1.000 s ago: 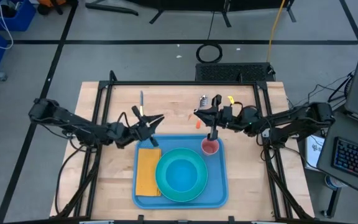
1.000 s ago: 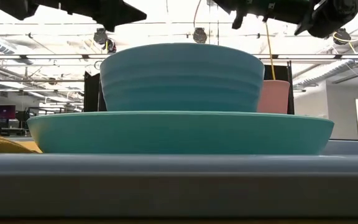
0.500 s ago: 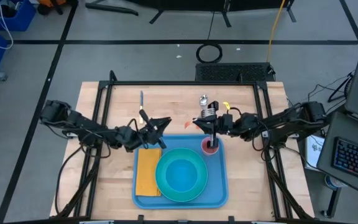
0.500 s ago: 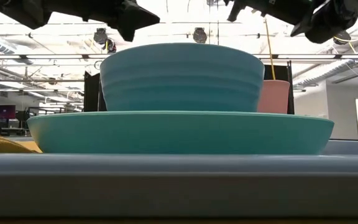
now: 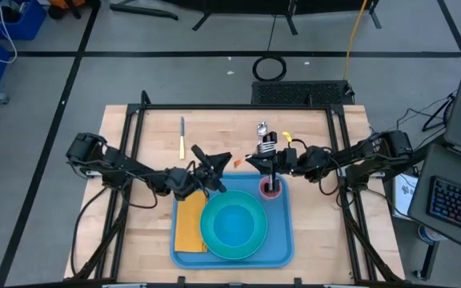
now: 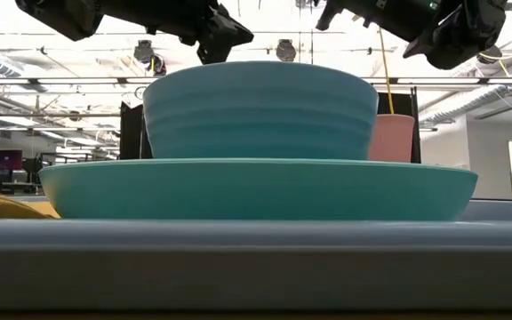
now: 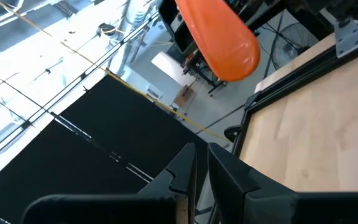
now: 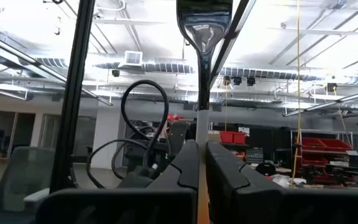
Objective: Set up tray
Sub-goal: Put the orange fork on top of the yellow napkin
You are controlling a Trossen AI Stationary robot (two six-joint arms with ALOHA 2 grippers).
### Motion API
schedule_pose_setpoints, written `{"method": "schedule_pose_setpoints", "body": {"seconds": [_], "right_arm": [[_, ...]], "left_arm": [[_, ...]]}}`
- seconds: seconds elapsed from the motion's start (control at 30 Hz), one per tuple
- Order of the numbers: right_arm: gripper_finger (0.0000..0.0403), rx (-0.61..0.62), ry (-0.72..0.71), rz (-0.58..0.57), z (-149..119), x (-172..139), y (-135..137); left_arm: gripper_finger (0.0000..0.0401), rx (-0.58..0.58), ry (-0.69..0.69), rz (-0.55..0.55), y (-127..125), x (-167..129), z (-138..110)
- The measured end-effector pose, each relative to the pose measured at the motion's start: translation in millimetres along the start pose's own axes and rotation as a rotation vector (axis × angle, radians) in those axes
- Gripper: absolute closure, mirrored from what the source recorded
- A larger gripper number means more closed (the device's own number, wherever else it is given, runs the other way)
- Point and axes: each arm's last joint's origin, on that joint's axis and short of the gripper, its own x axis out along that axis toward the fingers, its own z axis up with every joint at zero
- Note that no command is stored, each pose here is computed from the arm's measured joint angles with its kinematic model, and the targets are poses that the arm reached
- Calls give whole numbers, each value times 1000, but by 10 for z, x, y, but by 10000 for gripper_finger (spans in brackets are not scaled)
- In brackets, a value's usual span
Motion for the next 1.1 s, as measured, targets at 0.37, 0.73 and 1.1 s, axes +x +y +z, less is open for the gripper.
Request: {"method": "schedule_pose_setpoints", "body": {"seconds": [0.37, 0.73, 1.1], "right_arm": [[400, 1, -20, 0, 19, 0, -1], [399, 20, -21, -1, 20, 0, -2], [399, 25, -38, -2, 36, -1, -3]], "left_arm": [[354, -1, -8, 11, 13, -4, 18], [328, 4, -67, -13, 11, -20, 53], [234, -82, -74, 21, 52, -22, 73]]}}
